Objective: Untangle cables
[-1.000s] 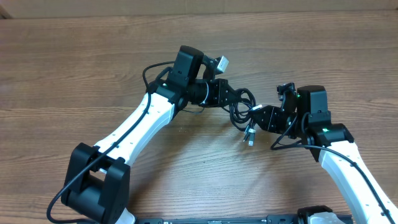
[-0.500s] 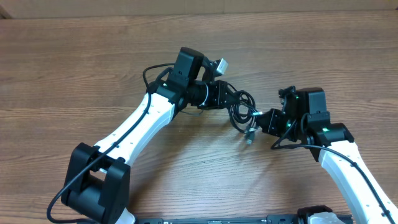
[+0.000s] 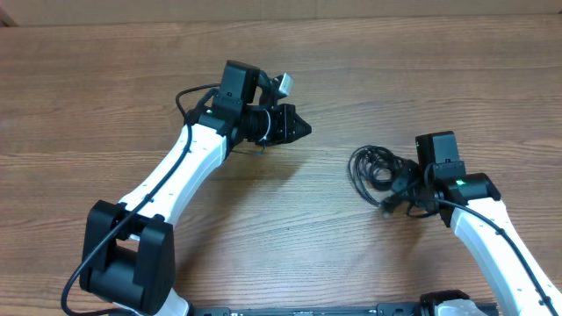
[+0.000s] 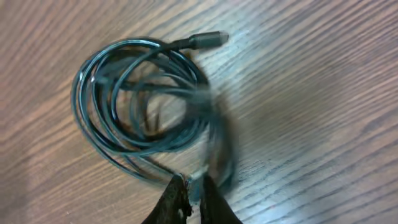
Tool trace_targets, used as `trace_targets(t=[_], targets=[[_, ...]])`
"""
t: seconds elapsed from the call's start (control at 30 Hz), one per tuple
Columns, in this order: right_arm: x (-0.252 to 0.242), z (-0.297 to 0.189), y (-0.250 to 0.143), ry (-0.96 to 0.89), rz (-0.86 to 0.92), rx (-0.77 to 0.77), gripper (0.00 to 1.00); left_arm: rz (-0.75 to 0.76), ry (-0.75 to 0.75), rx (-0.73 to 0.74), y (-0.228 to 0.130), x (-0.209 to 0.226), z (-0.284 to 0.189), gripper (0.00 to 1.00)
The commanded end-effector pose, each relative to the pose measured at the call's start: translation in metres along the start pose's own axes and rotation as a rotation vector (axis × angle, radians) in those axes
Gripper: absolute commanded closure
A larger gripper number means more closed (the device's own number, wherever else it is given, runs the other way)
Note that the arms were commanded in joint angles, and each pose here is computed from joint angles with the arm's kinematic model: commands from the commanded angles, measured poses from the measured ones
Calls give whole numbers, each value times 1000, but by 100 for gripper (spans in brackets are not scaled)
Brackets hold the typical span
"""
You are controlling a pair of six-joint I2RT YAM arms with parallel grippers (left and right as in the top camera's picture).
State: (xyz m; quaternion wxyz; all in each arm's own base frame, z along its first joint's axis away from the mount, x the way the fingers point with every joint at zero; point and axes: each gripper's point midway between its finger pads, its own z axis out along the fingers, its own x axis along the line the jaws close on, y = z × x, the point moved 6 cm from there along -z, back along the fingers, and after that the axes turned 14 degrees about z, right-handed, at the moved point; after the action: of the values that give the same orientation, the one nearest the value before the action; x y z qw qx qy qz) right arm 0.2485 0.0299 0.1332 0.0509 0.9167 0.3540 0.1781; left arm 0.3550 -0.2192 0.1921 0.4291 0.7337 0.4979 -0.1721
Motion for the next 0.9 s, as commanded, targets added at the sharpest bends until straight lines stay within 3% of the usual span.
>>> trace_targets(t=[0.0, 0.2, 0.23, 0.3, 0.43, 0.57, 0.63, 0.7, 0.8, 0.87], targets=[[8, -2, 1, 46, 9, 18, 95, 100, 5, -5, 2, -8, -2, 95], [26, -5, -7, 179, -82, 98, 96, 202, 51, 13, -2, -5, 2, 68], [26, -5, -7, 179, -82, 98, 92, 235, 66, 15, -2, -5, 4, 64], [25, -4, -5, 172, -82, 88, 71, 304, 93, 20, -3, -5, 7, 55], [20, -4, -1, 133, -77, 51, 67, 495, 133, 29, -5, -14, 18, 37], [16, -15, 6, 83, -72, -6, 59, 543, 222, 9, 0, -15, 22, 30], [14, -24, 14, 46, -69, -56, 47, 590, 269, 4, 2, -15, 24, 27], [15, -33, 18, 25, -68, -79, 46, 618, 320, 0, 4, -14, 26, 27], [11, -36, 20, -7, -32, -94, 53, 690, 371, -4, 5, -18, 30, 25], [1, -36, 24, -69, 70, -136, 49, 746, 362, -7, 4, -26, 37, 20]])
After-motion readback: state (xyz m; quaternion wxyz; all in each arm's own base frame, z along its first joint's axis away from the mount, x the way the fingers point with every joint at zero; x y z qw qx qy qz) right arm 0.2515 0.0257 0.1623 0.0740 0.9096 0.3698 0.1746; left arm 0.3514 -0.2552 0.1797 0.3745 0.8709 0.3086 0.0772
